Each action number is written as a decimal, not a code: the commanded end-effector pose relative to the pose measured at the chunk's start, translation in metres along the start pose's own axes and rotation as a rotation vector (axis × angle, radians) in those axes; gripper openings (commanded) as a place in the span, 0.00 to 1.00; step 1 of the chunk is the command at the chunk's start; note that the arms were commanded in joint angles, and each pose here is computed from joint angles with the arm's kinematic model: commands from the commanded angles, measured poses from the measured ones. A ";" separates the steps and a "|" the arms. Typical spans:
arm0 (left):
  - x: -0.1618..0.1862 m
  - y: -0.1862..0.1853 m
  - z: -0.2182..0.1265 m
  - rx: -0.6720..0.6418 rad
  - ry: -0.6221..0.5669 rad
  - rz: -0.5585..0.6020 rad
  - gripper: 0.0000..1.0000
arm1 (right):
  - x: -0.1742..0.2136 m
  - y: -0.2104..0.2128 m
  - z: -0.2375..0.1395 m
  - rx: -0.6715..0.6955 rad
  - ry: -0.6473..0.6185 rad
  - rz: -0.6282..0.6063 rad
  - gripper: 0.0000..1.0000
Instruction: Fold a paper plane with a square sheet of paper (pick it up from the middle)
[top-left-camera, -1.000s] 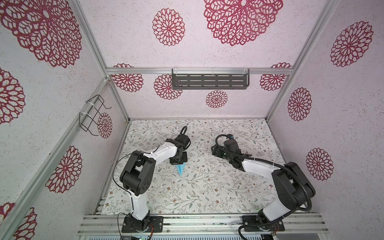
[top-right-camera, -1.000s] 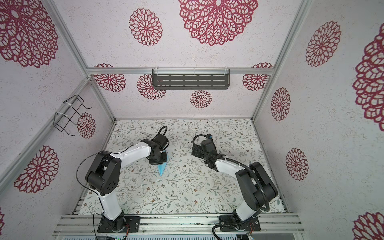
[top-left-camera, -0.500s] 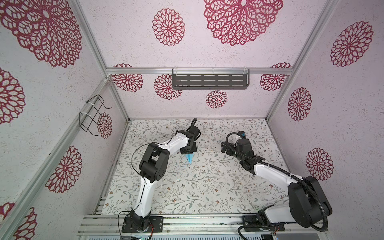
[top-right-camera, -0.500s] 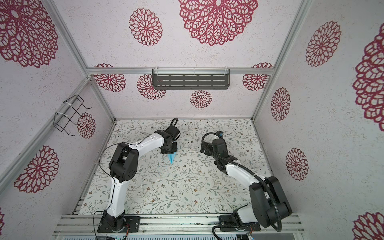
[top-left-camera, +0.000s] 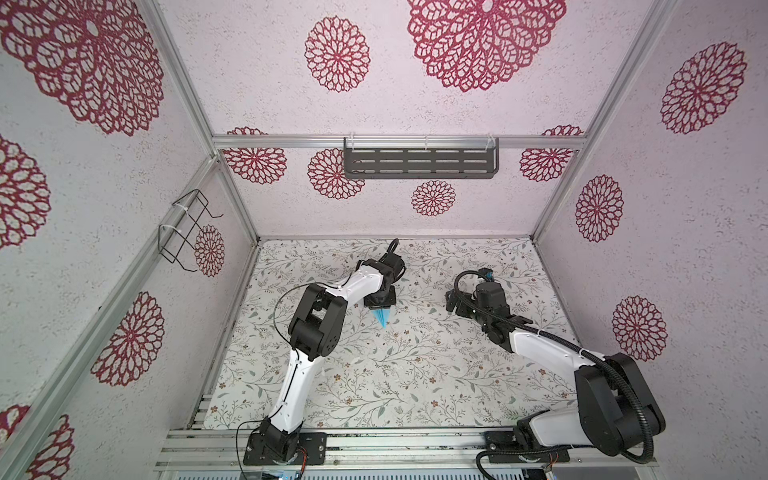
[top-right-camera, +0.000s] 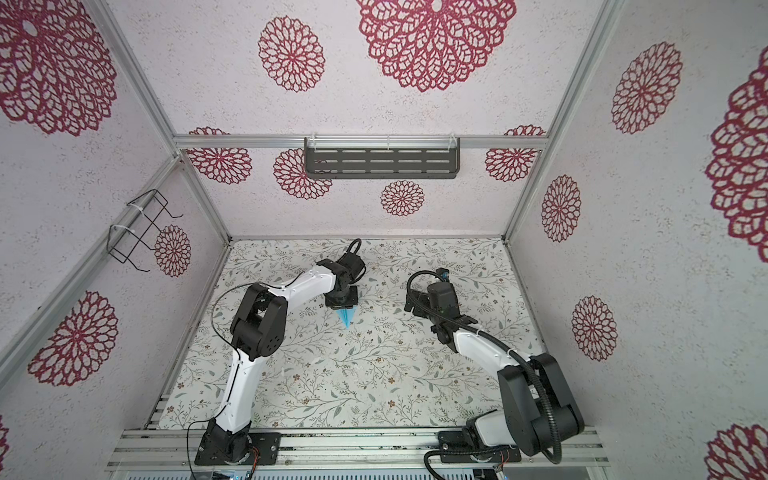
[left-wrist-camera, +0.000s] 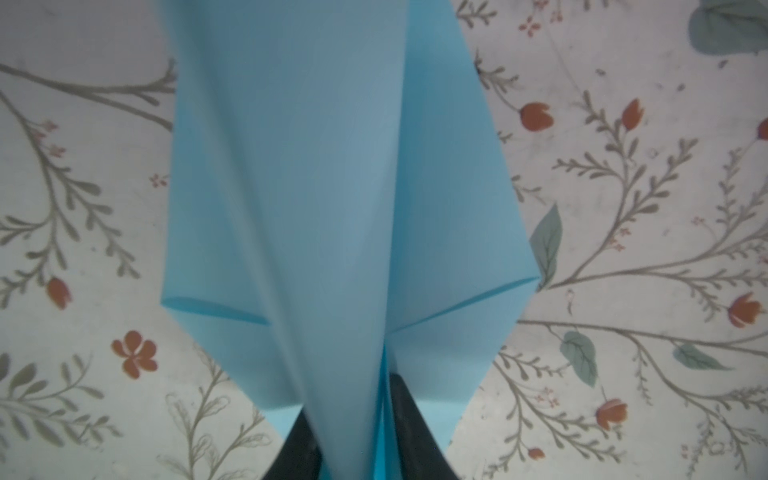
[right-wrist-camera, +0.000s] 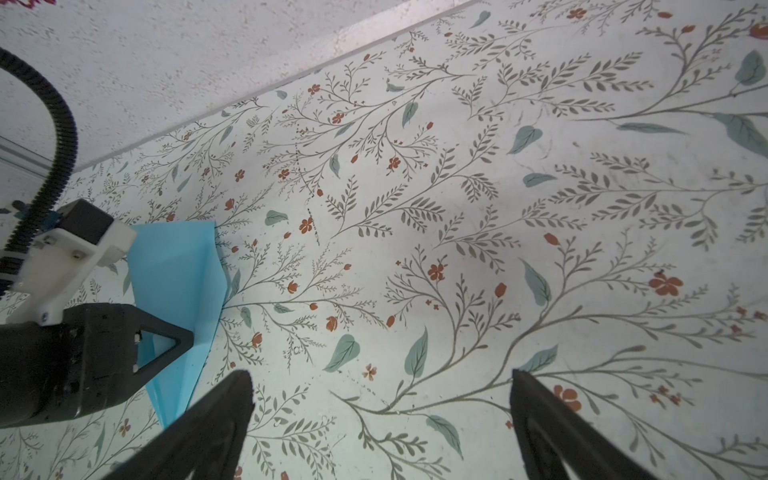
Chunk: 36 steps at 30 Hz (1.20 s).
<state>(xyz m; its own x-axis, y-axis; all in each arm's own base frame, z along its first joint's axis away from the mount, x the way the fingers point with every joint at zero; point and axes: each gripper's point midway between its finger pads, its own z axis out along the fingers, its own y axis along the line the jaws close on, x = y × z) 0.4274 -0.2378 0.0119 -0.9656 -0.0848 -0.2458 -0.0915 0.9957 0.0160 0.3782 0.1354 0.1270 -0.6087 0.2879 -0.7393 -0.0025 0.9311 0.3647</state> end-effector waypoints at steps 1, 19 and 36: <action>0.007 0.001 0.011 -0.027 0.030 0.011 0.26 | -0.011 0.006 -0.002 -0.033 -0.030 0.024 0.99; -0.043 0.048 -0.163 0.083 -0.344 -0.078 0.66 | -0.087 0.009 -0.043 0.055 -0.197 -0.080 0.99; 0.024 0.350 -0.218 -0.458 -1.033 -0.528 0.97 | -0.065 -0.140 -0.082 0.496 -0.458 -0.225 0.99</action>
<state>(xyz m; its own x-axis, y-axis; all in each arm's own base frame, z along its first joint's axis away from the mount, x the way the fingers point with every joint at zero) 0.3189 0.0790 0.1871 -0.3555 -0.2660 -0.8960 -0.6329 0.7739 0.0214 0.3511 -0.0171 0.1568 -0.3216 0.0695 -0.9443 0.3015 0.9529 -0.0326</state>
